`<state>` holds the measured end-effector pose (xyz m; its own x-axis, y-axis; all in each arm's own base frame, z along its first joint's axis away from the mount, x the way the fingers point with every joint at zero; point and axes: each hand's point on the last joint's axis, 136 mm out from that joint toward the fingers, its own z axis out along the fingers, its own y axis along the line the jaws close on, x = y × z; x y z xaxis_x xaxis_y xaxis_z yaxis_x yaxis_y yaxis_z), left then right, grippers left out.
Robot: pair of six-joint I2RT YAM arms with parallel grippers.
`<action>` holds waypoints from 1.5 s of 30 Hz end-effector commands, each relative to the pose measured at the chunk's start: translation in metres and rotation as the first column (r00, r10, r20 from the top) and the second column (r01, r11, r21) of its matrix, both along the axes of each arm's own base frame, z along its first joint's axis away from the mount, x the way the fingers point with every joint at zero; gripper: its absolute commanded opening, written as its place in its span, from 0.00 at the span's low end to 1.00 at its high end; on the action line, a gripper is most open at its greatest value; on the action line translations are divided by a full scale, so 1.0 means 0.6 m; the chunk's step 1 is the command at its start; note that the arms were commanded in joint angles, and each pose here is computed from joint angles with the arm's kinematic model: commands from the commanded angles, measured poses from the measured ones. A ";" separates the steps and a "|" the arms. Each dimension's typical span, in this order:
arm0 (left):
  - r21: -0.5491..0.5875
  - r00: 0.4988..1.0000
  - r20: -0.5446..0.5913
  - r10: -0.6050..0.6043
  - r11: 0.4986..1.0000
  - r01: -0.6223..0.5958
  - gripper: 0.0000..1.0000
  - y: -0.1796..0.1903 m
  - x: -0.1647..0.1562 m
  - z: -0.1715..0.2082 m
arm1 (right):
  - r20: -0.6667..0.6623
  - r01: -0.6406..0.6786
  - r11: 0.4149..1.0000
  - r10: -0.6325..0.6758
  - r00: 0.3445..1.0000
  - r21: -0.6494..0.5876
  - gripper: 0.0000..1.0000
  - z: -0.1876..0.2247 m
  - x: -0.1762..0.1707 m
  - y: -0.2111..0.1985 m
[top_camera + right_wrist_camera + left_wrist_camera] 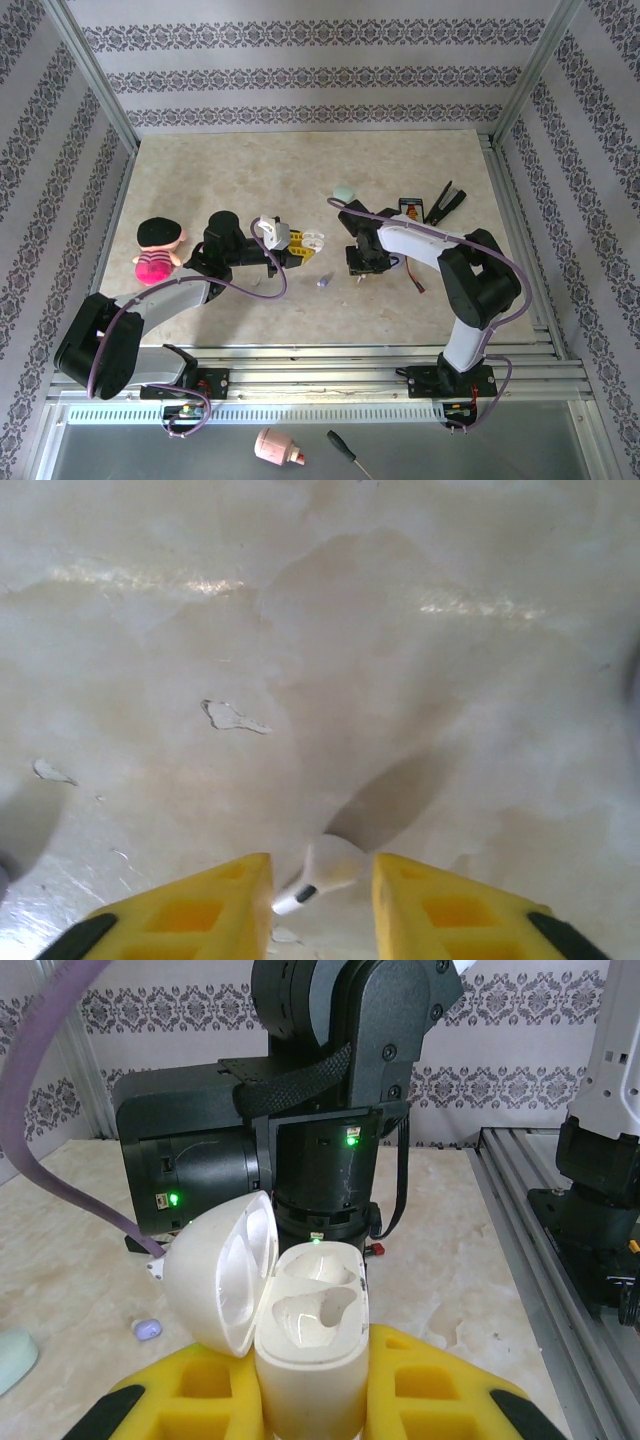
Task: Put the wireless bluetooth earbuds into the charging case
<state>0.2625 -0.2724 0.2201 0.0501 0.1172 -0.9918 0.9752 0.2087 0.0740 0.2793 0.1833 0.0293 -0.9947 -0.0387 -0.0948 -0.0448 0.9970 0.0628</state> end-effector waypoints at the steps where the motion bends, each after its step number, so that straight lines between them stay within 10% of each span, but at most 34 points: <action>1: -0.024 0.999 0.032 -0.010 1.000 0.011 0.00 -0.006 -0.003 0.011 | -0.022 0.022 0.997 -0.024 0.999 -0.080 0.38 0.009 -0.006 -0.025; 23: -0.031 0.999 0.030 -0.012 0.999 0.013 0.00 -0.008 0.001 0.012 | -0.094 -0.037 0.999 0.034 0.995 -0.035 0.43 -0.008 -0.028 -0.004; 45: 0.020 0.999 0.052 -0.001 1.000 0.000 0.00 0.017 -0.041 0.004 | -0.265 -0.339 0.869 0.253 0.930 -0.361 0.36 0.000 -0.014 -0.013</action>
<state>0.2438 -0.2615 0.2270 0.0919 0.1248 -0.9879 0.9679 0.2221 0.1181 0.2737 0.1826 0.0256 -0.9428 -0.2980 0.1496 -0.3268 0.9149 -0.2370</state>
